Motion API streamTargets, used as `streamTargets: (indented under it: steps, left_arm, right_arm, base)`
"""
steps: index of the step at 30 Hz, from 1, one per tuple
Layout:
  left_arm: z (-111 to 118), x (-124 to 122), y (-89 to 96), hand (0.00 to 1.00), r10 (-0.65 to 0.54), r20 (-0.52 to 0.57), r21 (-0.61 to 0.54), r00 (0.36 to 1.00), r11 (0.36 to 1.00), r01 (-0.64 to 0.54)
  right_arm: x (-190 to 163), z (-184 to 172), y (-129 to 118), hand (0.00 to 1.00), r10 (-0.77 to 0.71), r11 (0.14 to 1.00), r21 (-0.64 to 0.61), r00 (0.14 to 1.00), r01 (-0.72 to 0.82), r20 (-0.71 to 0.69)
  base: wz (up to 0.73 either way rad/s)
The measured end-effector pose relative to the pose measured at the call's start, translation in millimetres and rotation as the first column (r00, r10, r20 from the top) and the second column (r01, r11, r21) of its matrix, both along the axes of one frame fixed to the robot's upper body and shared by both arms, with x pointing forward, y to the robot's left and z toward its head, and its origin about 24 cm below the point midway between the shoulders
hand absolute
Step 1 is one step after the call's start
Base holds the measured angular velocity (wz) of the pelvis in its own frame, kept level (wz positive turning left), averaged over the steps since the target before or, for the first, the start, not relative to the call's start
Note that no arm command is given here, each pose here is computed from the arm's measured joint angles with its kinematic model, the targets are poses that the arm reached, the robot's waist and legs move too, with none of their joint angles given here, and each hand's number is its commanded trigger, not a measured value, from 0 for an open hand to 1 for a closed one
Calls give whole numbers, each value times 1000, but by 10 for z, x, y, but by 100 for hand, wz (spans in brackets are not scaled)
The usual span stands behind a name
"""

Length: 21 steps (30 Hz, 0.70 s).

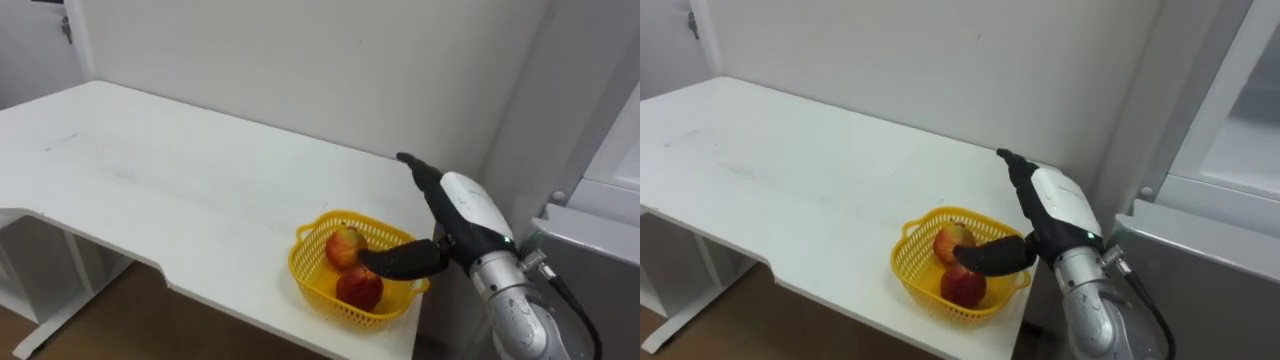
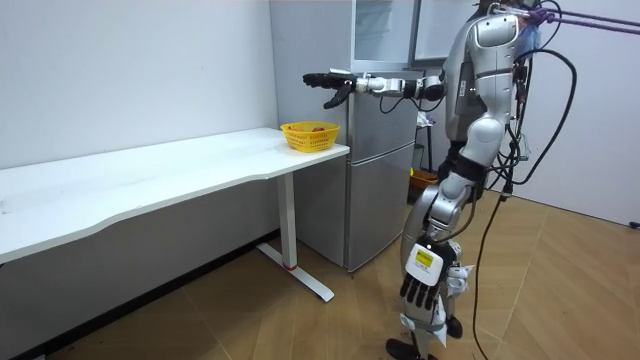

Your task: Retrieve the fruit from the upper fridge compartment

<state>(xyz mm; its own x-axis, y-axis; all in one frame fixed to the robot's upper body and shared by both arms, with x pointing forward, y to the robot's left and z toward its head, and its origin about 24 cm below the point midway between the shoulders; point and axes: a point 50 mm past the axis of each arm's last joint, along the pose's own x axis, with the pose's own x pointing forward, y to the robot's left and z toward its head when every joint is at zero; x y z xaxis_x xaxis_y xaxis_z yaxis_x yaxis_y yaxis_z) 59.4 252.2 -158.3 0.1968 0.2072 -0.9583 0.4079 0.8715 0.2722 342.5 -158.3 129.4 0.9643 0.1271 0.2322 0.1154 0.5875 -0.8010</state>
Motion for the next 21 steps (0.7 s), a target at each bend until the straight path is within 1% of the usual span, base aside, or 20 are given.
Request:
streamTargets:
  steps: [6,11,14,17,19,21]
  left_arm:
    - [-5,-25,-7,0,7,3,15,1000,1000,-7]
    - [-9,-39,-5,0,8,10,27,1000,1000,-8]
    - [-24,-88,0,0,11,-9,29,1000,1000,-11]
    - [-29,-112,-8,0,4,-11,25,1000,1000,-4]
    - [-30,-129,-7,0,4,-2,32,1000,999,-4]
    - [-29,-138,-2,0,7,6,37,1000,999,-7]
  right_arm:
    - [-64,176,120,0,63,996,53,995,-67,72]
    - [-123,340,174,0,97,987,112,986,-113,138]
    - [-166,457,185,0,107,976,166,976,-138,188]
    - [-273,639,185,0,104,965,202,953,-166,285]
    - [-414,815,173,0,97,948,242,912,-206,398]
    - [-521,916,134,0,80,934,271,877,-232,474]
  base:
    - [-8]
    - [-11]
    - [-15]
    - [-13]
    - [-5]
    - [-9]
